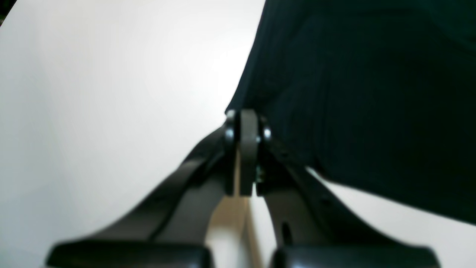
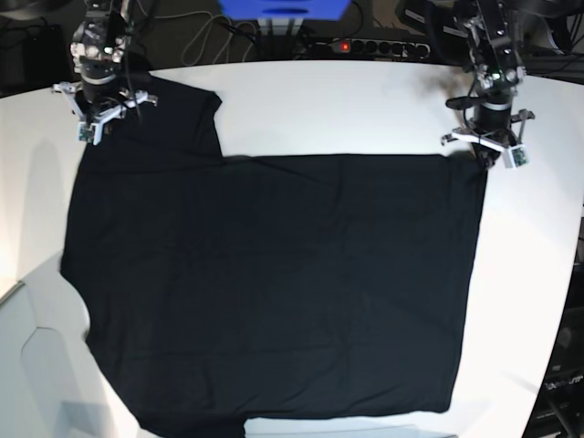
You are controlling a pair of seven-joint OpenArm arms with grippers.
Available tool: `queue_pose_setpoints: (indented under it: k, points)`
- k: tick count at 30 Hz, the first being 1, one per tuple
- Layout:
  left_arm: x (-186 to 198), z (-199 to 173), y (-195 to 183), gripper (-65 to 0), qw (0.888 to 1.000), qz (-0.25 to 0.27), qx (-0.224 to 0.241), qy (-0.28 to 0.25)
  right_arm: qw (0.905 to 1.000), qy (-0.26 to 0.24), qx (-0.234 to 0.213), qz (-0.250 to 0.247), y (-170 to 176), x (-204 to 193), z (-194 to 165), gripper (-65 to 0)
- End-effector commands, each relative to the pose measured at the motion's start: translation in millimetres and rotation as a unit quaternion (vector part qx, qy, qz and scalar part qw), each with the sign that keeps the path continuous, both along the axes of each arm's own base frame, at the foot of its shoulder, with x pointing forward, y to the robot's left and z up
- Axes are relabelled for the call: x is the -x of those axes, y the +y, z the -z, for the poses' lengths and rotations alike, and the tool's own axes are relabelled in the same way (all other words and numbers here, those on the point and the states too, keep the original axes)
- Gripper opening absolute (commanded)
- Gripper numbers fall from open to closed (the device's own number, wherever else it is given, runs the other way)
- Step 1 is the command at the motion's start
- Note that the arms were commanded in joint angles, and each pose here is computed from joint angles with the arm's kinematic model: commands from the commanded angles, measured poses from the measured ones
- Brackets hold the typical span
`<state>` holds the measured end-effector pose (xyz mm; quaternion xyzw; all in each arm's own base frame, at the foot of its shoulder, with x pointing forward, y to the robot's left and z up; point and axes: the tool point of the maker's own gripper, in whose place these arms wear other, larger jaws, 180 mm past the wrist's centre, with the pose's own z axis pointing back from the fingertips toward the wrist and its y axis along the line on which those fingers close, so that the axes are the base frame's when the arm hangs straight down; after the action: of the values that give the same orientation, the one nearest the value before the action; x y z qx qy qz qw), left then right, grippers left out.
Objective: Fold the T-shirt properly
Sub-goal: 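Close both grippers on the shoulder corners of the T-shirt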
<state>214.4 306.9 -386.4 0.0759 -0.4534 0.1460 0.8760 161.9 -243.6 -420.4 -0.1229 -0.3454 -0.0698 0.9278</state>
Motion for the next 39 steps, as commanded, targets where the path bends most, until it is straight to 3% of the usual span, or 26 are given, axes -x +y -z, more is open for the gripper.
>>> queue_pose_setpoints:
  k: [1, 2, 15, 27, 32, 36, 39]
  points:
    - [-5, -12, 5, -65.0, 1.0, 0.002, -0.014, -0.019, 0.9999, -0.005, 0.011, -0.008, -4, -2, -6, -60.7]
    - [-6, -13, 5, -65.0, 1.0, 0.002, -0.015, -0.021, 0.9998, -0.009, 0.016, -0.012, -6, -5, -10, -64.8]
    - [0, -32, 19, -65.0, 0.999, -0.017, -0.029, -0.039, 0.9956, -0.078, 0.038, -0.036, 0, -22, -67, -65.0]
    - [0, -33, 16, -65.0, 0.999, -0.013, -0.03, -0.04, 0.9975, -0.053, 0.032, -0.033, 1, -12, -58, -65.0]
    - [0, -33, 17, -65.0, 0.999, -0.014, -0.03, -0.039, 0.9987, -0.035, 0.026, -0.027, 0, -13, -54, -47.8]
    - [0, -33, 17, -65.0, 0.999, -0.014, -0.03, -0.039, 0.9958, -0.026, 0.013, -0.087, 18, -16, -51, -32.6]
    - [0, -33, 16, -65.0, 0.999, -0.013, -0.03, -0.039, 0.9955, -0.022, 0.01, -0.092, 17, -17, -46, -26.9]
